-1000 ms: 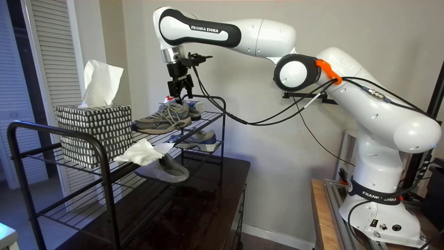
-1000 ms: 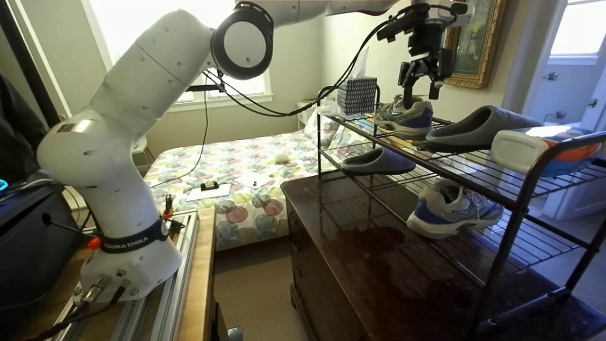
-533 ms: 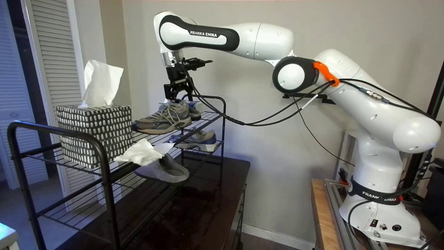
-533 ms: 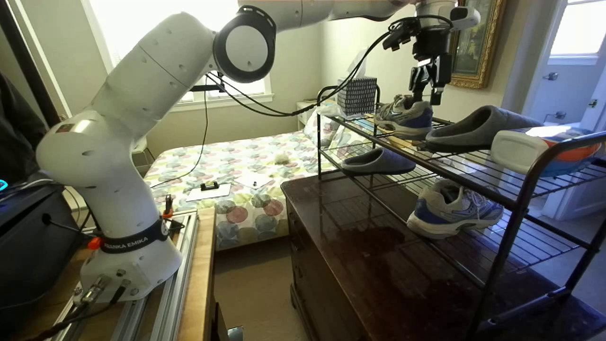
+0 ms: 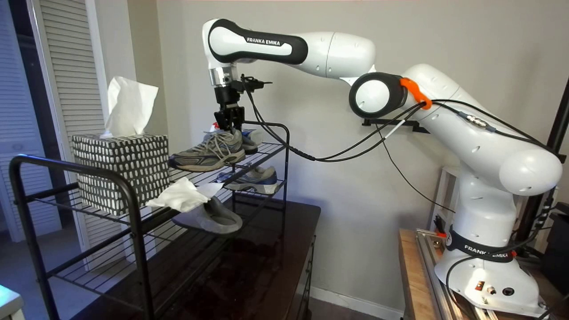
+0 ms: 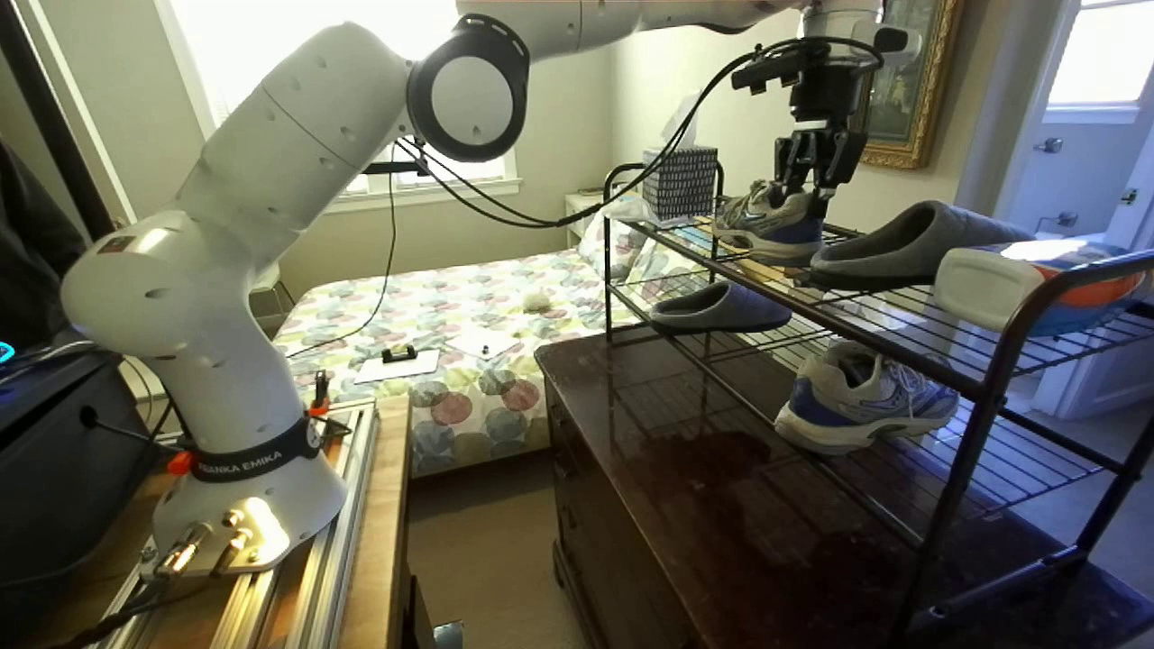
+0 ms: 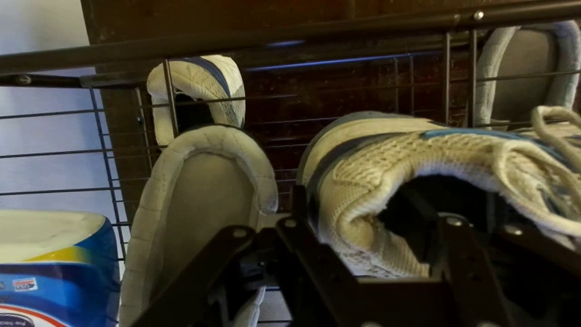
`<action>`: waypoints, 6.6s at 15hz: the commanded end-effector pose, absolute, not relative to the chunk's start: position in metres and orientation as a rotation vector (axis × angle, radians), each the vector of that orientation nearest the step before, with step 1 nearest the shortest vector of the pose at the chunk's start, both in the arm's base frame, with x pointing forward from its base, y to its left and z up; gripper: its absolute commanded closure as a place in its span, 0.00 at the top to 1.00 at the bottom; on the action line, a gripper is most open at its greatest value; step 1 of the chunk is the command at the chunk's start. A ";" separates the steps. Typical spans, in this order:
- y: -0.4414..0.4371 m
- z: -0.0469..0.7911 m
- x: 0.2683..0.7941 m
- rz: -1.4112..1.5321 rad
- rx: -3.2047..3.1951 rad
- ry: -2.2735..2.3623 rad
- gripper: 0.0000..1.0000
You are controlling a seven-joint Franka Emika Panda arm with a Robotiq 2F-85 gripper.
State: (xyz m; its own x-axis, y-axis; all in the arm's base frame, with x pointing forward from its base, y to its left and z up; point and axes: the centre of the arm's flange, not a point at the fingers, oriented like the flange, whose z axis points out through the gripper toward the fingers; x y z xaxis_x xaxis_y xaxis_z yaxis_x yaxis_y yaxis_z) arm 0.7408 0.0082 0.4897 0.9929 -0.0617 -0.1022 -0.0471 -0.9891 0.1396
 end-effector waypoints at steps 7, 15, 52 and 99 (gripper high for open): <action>0.009 0.490 0.741 -0.161 3.003 -0.068 0.55; 0.008 0.489 0.740 -0.152 2.999 -0.088 0.75; -0.014 0.545 0.622 -0.224 2.895 -1.286 0.05; -0.159 0.530 0.566 -0.845 2.369 -0.452 0.05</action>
State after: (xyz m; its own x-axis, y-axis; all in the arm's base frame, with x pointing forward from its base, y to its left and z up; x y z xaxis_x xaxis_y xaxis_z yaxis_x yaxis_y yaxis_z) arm 0.5641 -0.1594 0.5395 0.7750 -0.4581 -0.4354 -0.1924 -0.8272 0.5279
